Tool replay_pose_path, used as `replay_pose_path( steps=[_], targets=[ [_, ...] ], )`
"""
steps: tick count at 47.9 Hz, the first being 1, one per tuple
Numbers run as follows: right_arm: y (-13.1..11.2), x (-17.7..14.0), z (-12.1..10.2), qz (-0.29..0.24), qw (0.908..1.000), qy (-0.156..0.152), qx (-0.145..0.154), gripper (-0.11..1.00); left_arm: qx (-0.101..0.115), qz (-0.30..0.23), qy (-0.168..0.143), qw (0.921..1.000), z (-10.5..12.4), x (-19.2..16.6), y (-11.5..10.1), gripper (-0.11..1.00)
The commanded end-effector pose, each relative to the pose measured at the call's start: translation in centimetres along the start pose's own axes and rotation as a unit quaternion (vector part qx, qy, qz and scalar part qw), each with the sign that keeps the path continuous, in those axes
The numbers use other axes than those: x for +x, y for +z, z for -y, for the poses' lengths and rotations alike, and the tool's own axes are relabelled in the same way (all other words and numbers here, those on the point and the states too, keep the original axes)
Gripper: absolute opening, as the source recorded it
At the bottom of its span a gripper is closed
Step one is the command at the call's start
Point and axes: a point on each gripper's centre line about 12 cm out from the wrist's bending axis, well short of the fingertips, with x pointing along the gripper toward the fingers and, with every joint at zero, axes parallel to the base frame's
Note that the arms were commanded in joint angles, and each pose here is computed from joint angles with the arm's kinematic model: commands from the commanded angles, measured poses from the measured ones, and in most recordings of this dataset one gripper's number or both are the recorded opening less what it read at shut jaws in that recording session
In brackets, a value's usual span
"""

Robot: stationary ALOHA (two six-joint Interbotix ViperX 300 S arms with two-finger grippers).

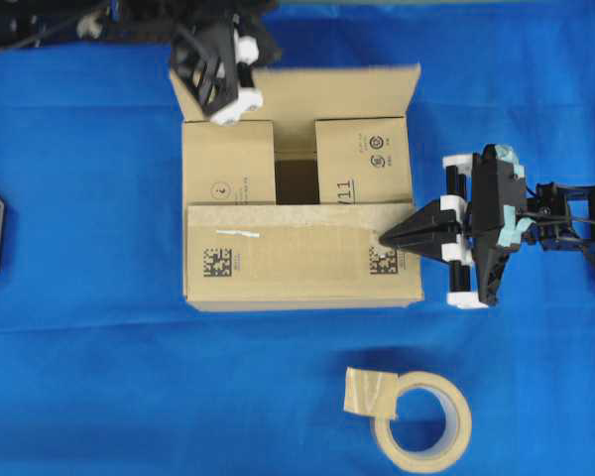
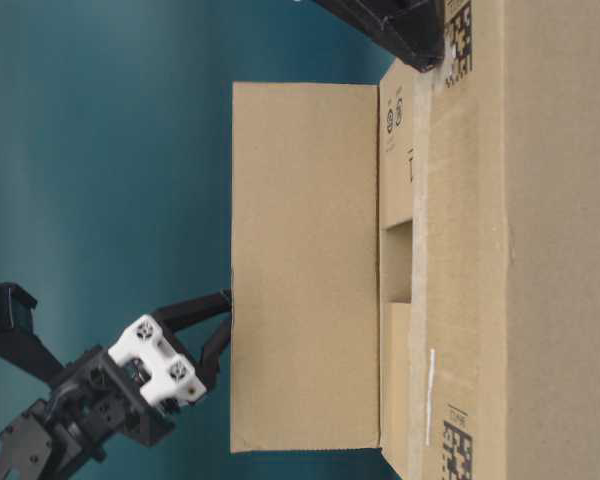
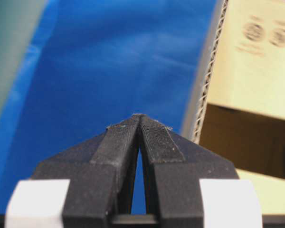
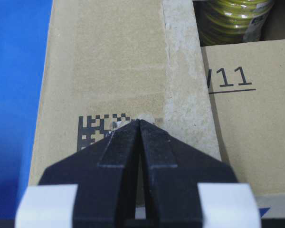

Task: Close the cardboard box.
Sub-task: 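Fold the far flap down onto the box with the left gripper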

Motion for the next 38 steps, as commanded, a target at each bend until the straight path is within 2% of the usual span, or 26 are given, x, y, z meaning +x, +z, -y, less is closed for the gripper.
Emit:
replay_pose_path(
  steps=[1, 8, 17, 29, 38],
  targets=[
    [0.8, 0.1, -0.1, 0.014, 0.9999, 0.002, 0.0, 0.0, 0.005, 0.015, -0.007, 0.9998, 0.9, -1.4, 0.3, 0.0],
    [0.9, 0.1, -0.2, 0.016, 0.9999, 0.002, 0.0, 0.0, 0.01, 0.016, -0.024, 0.9995, 2.6, -1.8, -0.8, 0.0],
    [1.0, 0.1, -0.2, 0.017, 0.9999, 0.002, 0.0, 0.0, -0.015, 0.026, -0.044, 0.9986, 4.8, -1.8, -2.8, 0.0],
    [1.2, 0.1, -0.2, 0.021, 0.9998, 0.002, 0.0, 0.0, -0.043, 0.028, -0.059, 0.9969, 6.6, 0.2, -7.0, 0.0],
    [1.2, 0.1, 0.0, 0.022, 0.9998, 0.0, 0.0, 0.0, -0.07, 0.023, -0.066, 0.9951, 7.3, 1.4, -9.3, 0.0]
  ],
)
